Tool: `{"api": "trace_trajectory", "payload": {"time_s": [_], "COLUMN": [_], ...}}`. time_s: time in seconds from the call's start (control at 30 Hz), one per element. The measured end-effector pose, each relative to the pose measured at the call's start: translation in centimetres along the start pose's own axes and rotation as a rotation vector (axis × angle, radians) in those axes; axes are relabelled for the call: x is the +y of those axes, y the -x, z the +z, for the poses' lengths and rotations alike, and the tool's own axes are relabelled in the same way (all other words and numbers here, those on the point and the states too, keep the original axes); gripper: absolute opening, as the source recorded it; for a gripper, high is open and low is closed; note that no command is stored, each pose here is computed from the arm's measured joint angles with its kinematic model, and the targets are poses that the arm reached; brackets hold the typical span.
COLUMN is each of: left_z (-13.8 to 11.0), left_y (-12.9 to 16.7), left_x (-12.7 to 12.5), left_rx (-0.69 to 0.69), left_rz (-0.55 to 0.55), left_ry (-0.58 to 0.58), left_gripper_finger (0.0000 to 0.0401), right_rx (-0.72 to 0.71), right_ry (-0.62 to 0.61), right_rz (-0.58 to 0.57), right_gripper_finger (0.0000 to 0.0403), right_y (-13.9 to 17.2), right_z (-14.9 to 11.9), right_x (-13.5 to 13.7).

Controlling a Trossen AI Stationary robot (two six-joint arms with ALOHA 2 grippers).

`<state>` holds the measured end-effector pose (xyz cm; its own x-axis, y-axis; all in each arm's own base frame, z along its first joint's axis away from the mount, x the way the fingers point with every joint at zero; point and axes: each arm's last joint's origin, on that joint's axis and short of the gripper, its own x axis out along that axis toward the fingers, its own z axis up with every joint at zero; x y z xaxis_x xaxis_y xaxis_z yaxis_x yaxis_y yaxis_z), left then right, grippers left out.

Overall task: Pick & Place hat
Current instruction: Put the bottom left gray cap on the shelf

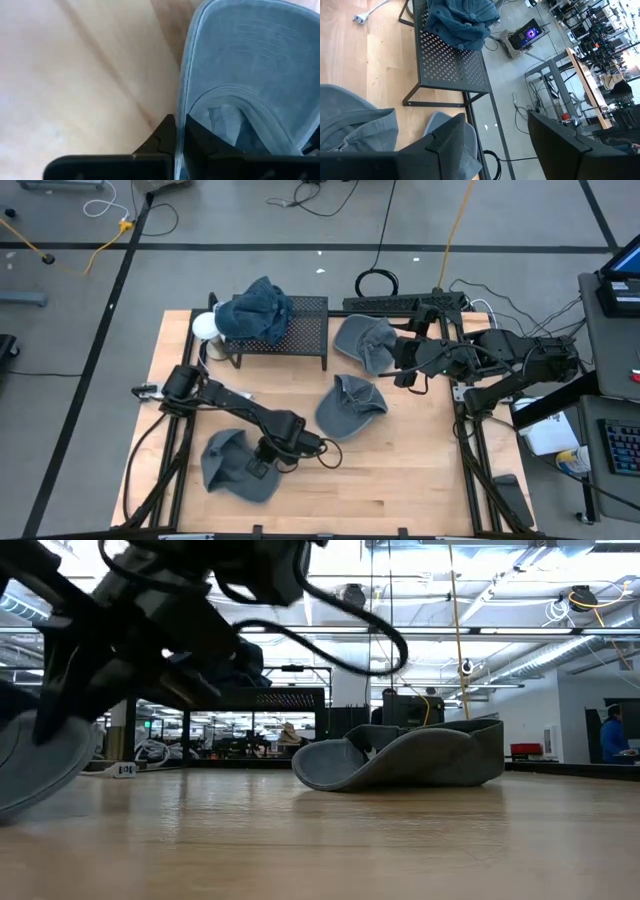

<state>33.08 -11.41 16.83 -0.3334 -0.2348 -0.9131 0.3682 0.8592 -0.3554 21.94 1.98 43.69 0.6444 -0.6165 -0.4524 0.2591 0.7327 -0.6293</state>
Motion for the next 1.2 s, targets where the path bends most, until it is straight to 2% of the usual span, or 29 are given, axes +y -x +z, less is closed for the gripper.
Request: {"api": "trace_trajectory", "payload": {"time_s": [0.13, 0.27, 0.47, 0.63, 0.77, 1.0, 1.2], "left_z": [-1.4, -3.7, -8.4, -12.2, -13.7, -13.8, -13.7], "left_y": [2.2, 5.6, 10.4, 12.2, 12.6, 12.6, 14.1], "left_x": [-0.7, -1.9, -4.1, -5.9, -6.7, -7.5, -7.8], "left_rx": [-0.037, -0.158, -0.373, -0.447, -0.468, -0.531, -0.64], "left_rz": [0.1, 0.232, 0.413, 0.573, 0.665, 0.911, 1.15], "left_ry": [0.06, 0.15, 0.311, 0.423, 0.486, 0.515, 0.516], "left_gripper_finger": [0.001, 0.0009, 0.0009, 0.0009, 0.0009, 0.0009, 0.0009], "right_rx": [0.002, -0.003, -0.006, 0.017, 0.051, 0.057, -0.027], "right_ry": [-0.104, -0.175, -0.291, -0.518, -0.726, -1.017, -1.211], "right_rz": [-0.057, -0.049, 0.049, 0.205, 0.345, 0.583, 0.833], "right_gripper_finger": [0.021, 0.0225, 0.027, 0.0302, 0.031, 0.0302, 0.0298], "right_y": [0.1, 0.2, 0.2, 0.1, 0.2, -0.6, -2.3], "right_z": [0.0, -0.1, -0.1, -0.2, 0.0, 0.8, 1.8], "right_x": [-0.3, -0.4, -0.1, 0.2, 0.5, 2.2, 4.7]}}
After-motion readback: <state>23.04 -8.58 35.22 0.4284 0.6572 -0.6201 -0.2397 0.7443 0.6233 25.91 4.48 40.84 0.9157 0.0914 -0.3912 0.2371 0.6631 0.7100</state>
